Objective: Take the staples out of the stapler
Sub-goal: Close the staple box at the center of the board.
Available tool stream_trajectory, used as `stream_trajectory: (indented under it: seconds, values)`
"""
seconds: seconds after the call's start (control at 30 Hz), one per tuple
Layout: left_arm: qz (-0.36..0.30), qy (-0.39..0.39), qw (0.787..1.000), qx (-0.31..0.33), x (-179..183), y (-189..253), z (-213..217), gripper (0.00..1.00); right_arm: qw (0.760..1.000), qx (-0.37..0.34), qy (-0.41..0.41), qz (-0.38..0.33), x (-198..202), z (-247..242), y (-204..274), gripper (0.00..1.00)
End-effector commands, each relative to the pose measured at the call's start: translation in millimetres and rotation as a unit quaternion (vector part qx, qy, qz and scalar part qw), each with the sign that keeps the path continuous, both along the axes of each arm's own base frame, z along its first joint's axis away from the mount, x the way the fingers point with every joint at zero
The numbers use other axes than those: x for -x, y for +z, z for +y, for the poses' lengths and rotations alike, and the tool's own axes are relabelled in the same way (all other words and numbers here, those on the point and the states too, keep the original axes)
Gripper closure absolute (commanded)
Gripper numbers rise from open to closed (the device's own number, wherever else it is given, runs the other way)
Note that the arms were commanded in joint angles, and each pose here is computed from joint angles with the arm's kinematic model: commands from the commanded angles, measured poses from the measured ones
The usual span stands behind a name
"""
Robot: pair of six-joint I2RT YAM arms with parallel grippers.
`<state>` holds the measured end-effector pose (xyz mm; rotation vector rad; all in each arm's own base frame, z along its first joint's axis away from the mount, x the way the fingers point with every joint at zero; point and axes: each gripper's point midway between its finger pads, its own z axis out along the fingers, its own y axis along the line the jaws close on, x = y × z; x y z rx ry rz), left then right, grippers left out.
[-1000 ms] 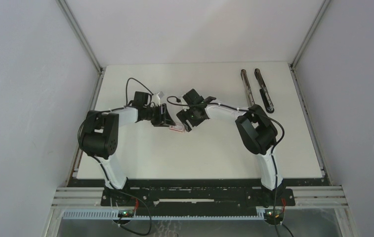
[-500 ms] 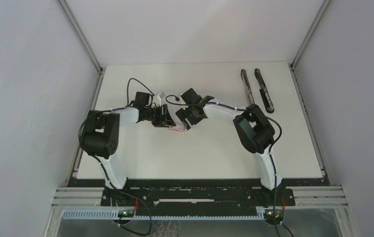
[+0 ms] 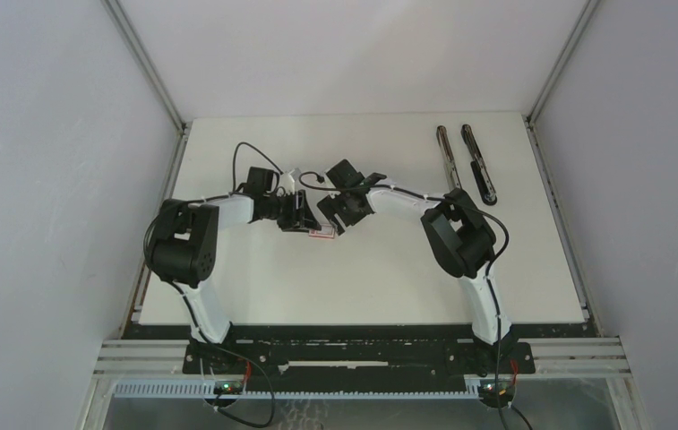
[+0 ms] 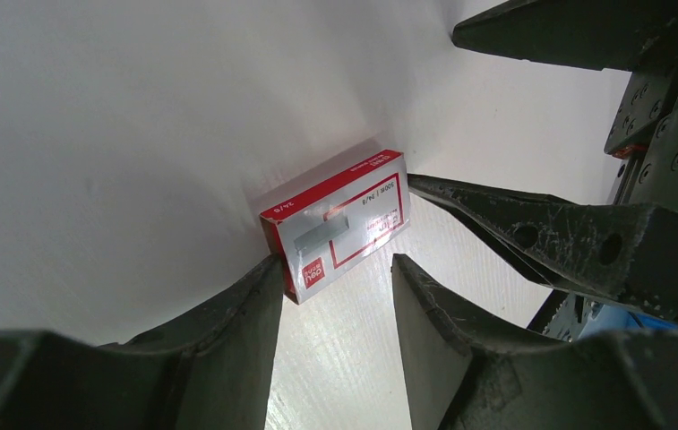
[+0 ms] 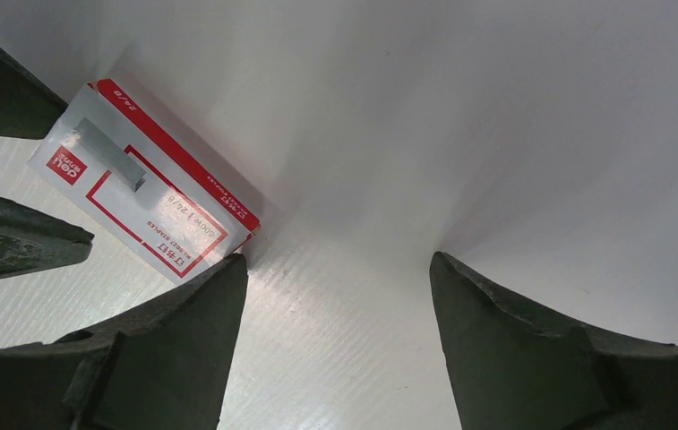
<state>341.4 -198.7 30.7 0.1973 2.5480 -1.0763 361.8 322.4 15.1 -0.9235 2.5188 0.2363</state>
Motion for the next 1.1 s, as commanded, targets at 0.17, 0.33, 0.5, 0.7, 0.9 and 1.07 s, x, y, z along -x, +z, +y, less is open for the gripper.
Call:
stream_trajectory:
  seconds: [0.17, 0.33, 0.5, 0.7, 0.9, 1.07]
  values:
    - [0.012, -0.015, 1.000, 0.018, 4, -2, -12, 0.46, 0.999, -0.014, -0.023, 0.028, -1, -2, -12, 0.25]
    - [0.013, -0.025, 0.999, 0.033, 2, 2, -21, 0.46, 0.998, -0.040, -0.023, 0.040, -9, -8, -6, 0.25]
    - [0.004, -0.032, 0.999, 0.031, -5, 4, -29, 0.45, 0.998, -0.037, -0.042, 0.028, -24, -29, 4, 0.25]
    - [-0.009, -0.016, 1.000, 0.024, -26, 5, -32, 0.45, 0.997, -0.005, -0.074, 0.008, -35, -76, 11, 0.25]
    - [-0.008, -0.024, 0.999, 0.039, -31, 9, -54, 0.45, 0.995, 0.009, -0.101, -0.013, -41, -120, 20, 0.25]
    - [-0.008, -0.033, 0.998, 0.044, -24, 11, -64, 0.45, 0.990, 0.000, -0.130, -0.052, -57, -151, 53, 0.25]
